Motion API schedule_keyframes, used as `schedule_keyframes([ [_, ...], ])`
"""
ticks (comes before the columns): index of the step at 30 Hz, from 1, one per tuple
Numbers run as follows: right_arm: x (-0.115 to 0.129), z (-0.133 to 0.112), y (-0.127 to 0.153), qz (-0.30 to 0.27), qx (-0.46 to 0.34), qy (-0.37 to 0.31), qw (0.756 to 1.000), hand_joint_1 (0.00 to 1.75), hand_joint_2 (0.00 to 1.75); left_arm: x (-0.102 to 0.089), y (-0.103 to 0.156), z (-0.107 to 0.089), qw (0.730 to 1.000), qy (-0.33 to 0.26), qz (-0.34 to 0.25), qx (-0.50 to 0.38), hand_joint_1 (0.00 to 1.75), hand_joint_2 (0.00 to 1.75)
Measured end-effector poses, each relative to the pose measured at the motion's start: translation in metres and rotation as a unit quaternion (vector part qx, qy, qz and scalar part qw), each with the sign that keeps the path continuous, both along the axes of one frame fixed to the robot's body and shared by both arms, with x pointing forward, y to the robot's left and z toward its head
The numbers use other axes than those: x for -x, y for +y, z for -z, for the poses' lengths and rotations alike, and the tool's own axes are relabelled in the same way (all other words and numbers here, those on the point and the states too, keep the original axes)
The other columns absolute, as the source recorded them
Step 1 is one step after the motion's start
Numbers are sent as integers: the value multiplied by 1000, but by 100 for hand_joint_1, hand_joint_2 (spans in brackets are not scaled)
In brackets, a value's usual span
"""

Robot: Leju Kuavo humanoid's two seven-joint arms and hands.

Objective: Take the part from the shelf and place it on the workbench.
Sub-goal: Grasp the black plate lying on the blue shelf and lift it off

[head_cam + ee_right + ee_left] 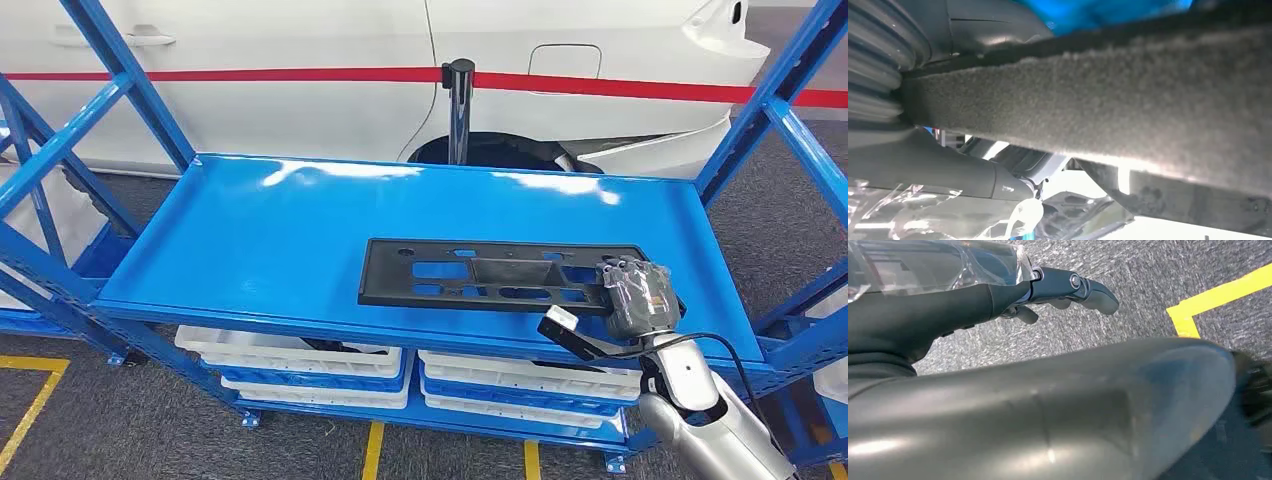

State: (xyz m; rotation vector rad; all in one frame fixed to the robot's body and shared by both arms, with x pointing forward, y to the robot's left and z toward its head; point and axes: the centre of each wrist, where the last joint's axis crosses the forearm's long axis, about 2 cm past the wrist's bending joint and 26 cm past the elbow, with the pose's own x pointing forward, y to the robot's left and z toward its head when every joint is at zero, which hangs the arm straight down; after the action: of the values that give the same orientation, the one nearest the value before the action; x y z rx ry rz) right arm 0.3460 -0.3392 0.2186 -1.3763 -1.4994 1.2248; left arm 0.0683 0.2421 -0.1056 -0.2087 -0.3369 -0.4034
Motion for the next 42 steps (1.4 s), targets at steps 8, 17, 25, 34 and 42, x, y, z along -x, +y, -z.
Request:
schedule_keyframes([
  [8,4,-12,-9,7,-120,-29,992,175,175,0,0,0,1000,0,0,0,0,0],
  [17,16,-39,-6,-34,-285,-59,956,175,175,1,0,0,1000,2,-5,0,0,0],
  [25,34,-77,9,-111,-403,-101,903,175,175,1,0,0,1000,2,-14,2,0,175],
  [34,61,-118,28,-206,-467,-131,850,175,175,1,3,0,1000,-13,-23,9,0,175],
  [42,81,-137,38,-280,-511,-136,801,175,175,0,3,0,999,-24,-35,12,0,175],
])
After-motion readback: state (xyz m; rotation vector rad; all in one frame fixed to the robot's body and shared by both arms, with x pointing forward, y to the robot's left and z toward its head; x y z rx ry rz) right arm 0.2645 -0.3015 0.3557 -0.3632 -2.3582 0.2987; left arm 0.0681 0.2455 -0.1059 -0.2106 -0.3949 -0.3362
